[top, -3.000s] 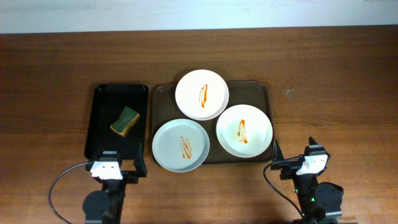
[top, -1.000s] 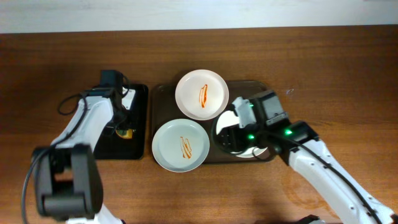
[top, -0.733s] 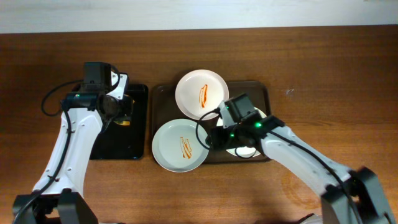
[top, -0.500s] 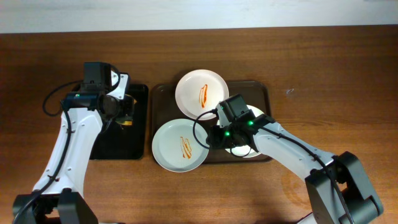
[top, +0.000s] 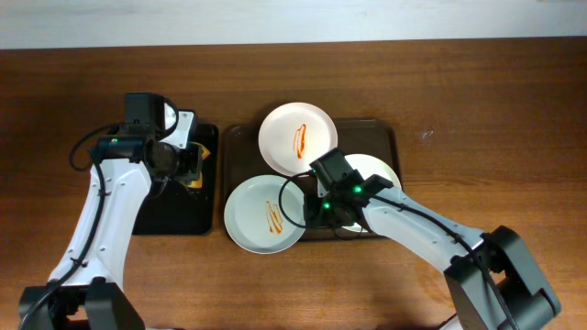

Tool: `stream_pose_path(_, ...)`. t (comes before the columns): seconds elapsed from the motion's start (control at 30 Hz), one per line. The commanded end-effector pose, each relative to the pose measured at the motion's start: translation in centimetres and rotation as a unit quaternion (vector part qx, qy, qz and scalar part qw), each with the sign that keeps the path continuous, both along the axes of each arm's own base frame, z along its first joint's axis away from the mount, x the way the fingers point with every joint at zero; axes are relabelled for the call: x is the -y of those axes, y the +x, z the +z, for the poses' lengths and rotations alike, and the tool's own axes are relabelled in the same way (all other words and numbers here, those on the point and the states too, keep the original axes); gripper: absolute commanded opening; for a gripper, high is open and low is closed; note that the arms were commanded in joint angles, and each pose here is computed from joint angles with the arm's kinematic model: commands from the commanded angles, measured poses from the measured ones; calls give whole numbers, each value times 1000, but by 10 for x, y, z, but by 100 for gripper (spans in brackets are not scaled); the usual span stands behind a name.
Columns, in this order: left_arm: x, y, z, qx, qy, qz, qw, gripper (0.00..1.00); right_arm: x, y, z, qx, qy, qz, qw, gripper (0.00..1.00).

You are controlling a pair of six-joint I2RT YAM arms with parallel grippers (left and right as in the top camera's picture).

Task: Clean dirty plates on tray and stack at the side
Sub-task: 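Scrub the lower-left plate with the sponge in the left gripper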

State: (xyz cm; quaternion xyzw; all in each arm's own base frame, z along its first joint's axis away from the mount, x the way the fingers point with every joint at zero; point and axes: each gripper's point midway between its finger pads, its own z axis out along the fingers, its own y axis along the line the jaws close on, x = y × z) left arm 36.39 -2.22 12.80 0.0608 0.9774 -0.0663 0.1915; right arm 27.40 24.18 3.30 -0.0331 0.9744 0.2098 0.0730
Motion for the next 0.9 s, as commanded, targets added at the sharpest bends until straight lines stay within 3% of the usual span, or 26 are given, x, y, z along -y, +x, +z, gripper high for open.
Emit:
stream_pose_path(0.0, 11, 2, 7, 5, -32, -8, 999, 0, -5, -9, -18, -20, -18, -1, 1000, 18)
stream_pose_path(0.2, 62, -9, 12, -4, -96, -71, 993, 0, -12, 0, -20, -3, -9, -1, 1000, 4)
stream_pose_path(0.4, 115, -34, 1, -56, -130, -58, 988, 0, -12, 1, -20, -1, -8, -1, 1000, 4)
stream_pose_path(0.57, 121, -55, -27, -127, -158, 54, 978, 0, -18, 20, -10, 18, 15, -36, 999, 4)
stream_pose_path(0.67, 132, -61, -39, -134, -194, 43, 971, 0, -7, 29, -10, 7, 18, -77, 997, 4)
stream_pose_path(0.87, 157, -71, -57, -126, -281, -5, 951, 0, -7, 29, -10, 2, 24, -77, 997, 4)
